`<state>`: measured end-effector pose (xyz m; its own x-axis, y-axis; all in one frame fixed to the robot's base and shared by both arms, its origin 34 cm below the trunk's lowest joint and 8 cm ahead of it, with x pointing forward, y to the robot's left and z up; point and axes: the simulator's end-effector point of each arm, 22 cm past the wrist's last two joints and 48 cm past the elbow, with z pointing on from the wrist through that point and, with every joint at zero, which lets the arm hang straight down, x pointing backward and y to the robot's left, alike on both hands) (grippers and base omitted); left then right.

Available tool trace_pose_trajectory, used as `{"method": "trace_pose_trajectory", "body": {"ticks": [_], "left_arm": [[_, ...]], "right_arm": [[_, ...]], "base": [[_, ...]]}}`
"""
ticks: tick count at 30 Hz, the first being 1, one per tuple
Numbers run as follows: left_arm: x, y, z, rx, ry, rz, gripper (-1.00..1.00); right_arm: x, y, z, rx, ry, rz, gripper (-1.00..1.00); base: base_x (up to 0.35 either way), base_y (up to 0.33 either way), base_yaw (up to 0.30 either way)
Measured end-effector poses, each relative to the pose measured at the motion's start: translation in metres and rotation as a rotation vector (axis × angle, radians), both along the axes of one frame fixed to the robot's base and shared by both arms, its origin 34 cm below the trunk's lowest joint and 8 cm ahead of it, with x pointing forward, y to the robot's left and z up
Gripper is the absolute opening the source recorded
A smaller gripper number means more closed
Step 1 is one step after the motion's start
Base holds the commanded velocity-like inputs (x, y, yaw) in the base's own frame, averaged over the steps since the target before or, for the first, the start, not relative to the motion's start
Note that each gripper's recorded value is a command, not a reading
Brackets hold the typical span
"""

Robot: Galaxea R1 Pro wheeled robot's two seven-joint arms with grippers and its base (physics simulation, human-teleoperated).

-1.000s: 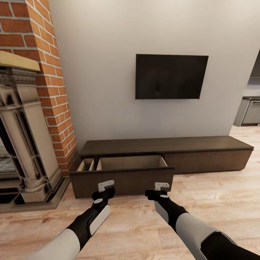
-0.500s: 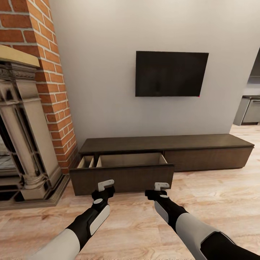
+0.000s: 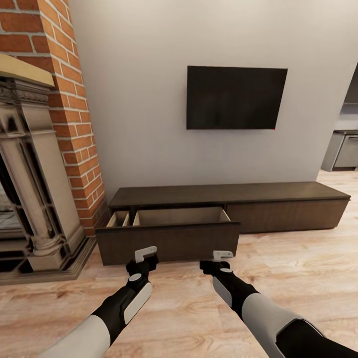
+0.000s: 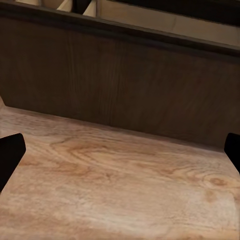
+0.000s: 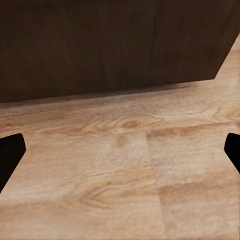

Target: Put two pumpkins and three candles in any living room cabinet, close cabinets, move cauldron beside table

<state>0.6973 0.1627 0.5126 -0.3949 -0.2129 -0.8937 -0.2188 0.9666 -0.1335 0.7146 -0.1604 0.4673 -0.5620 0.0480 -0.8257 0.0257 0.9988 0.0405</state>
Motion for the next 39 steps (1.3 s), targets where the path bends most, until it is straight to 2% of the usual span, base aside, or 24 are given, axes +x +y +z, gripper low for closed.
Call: {"method": "trace_pose_trajectory", "body": {"ticks": [9,15,18,25,29,33,39], "left_arm": [[-0.004,0.001,-0.016,0.021,-0.016,-0.006,1.00],[-0.004,0.001,-0.031,0.031,0.004,-0.011,1.00],[-0.003,0.001,-0.036,0.053,0.005,-0.023,1.00],[-0.001,-0.009,-0.033,0.062,-0.011,-0.065,1.00],[-0.001,-0.010,-0.033,0.061,-0.012,-0.068,1.00],[-0.001,-0.009,-0.033,0.060,-0.011,-0.067,1.00],[-0.001,-0.009,-0.033,0.060,-0.011,-0.067,1.00]], "right_arm": [[-0.005,0.000,-0.019,0.002,-0.007,-0.002,1.00],[-0.001,-0.005,-0.028,0.006,-0.034,-0.020,1.00],[-0.005,-0.009,-0.041,0.002,-0.022,-0.031,1.00],[-0.005,-0.010,-0.042,0.002,-0.023,-0.035,1.00],[-0.005,-0.010,-0.040,0.001,-0.030,-0.034,1.00],[0.000,-0.011,-0.032,0.007,-0.073,-0.041,1.00],[0.001,-0.009,-0.030,0.008,-0.082,-0.037,1.00]], "base": [[0.000,0.000,0.000],[0.000,0.000,0.000],[0.000,0.000,0.000],[0.000,0.000,0.000],[0.091,0.000,0.000],[0.265,0.000,0.000],[0.231,0.000,0.000]]}}
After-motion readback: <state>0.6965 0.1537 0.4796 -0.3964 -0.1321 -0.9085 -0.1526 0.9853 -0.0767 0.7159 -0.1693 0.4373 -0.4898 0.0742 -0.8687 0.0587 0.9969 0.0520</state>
